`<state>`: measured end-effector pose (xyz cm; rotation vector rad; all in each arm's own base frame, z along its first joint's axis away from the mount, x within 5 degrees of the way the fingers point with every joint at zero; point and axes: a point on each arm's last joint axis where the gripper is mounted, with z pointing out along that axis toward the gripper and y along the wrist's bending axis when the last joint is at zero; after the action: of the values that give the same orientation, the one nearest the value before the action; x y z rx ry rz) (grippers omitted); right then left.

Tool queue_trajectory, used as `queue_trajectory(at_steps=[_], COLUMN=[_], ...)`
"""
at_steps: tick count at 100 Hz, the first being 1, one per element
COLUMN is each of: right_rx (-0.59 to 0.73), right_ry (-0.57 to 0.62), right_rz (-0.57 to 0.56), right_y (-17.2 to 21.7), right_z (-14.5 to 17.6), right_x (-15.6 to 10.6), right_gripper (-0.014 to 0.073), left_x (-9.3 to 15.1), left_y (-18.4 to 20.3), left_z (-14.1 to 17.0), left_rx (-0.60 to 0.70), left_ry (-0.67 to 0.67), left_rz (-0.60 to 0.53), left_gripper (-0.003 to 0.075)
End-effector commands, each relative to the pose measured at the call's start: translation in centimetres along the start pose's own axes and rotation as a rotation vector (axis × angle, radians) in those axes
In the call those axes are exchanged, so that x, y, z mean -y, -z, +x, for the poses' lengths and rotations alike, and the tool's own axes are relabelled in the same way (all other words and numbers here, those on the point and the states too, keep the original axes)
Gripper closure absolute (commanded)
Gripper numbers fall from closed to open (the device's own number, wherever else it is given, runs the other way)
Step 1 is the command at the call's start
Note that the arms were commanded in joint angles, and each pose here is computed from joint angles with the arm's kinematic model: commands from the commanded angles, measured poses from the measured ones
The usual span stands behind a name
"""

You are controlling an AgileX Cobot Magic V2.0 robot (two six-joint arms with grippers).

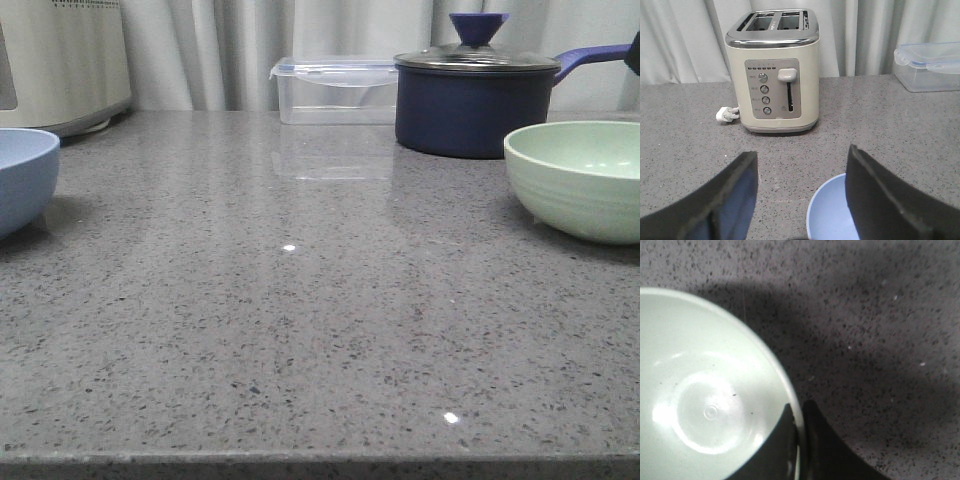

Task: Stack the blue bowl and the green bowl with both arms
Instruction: 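Grip the green bowl rim with the right gripper and slide it toward the center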

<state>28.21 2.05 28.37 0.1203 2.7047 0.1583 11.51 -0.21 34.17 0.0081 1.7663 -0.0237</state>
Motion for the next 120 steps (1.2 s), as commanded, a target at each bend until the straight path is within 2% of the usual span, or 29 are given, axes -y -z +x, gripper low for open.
queue_trajectory(at_steps=[1, 17, 29, 63, 76, 96, 103, 113, 120], right_rx=[0.107, 0.150, 0.168, 0.129, 0.108, 0.096, 0.095, 0.093, 0.094], right_ry=[0.032, 0.102, 0.195, 0.355, 0.380, 0.383, 0.381, 0.379, 0.376], right_rz=[-0.023, -0.098, -0.160, -0.319, -0.333, -0.335, -0.337, -0.340, -0.344], right_y=[2.5, 3.8, 3.8, 1.1, 0.2, -0.2, -0.2, -0.2, -0.2], right_z=[-1.4, -2.1, -2.4, -2.2, -2.0, -1.8, -1.8, -1.8, -1.8], right_x=[-0.9, -4.1, -7.6, -16.8, -18.3, -18.6, -18.6, -18.6, -18.6], right_gripper=[0.0675, 0.0675, 0.0675, 0.0675, 0.0675, 0.0668, 0.0613, 0.0450, 0.0368], left_x=[0.0, 0.0, 0.0, 0.0, 0.0, 0.0, 0.0, 0.0, 0.0], left_y=[0.2, 0.2, 0.2, 0.2, 0.2, 0.2, 0.2, 0.2, 0.2], left_z=[-1.8, -1.8, -1.8, -1.8, -1.8, -1.8, -1.8, -1.8, -1.8], left_rx=[0.105, 0.105, 0.105, 0.105, 0.105, 0.105, 0.105, 0.105, 0.105], left_ry=[0.013, 0.013, 0.013, 0.013, 0.013, 0.013, 0.013, 0.013, 0.013], left_rz=[-0.002, -0.002, -0.002, -0.002, -0.002, -0.002, -0.002, -0.002, -0.002], left_gripper=[0.0335, 0.0335, 0.0335, 0.0335, 0.0335, 0.0335, 0.0335, 0.0335, 0.0335])
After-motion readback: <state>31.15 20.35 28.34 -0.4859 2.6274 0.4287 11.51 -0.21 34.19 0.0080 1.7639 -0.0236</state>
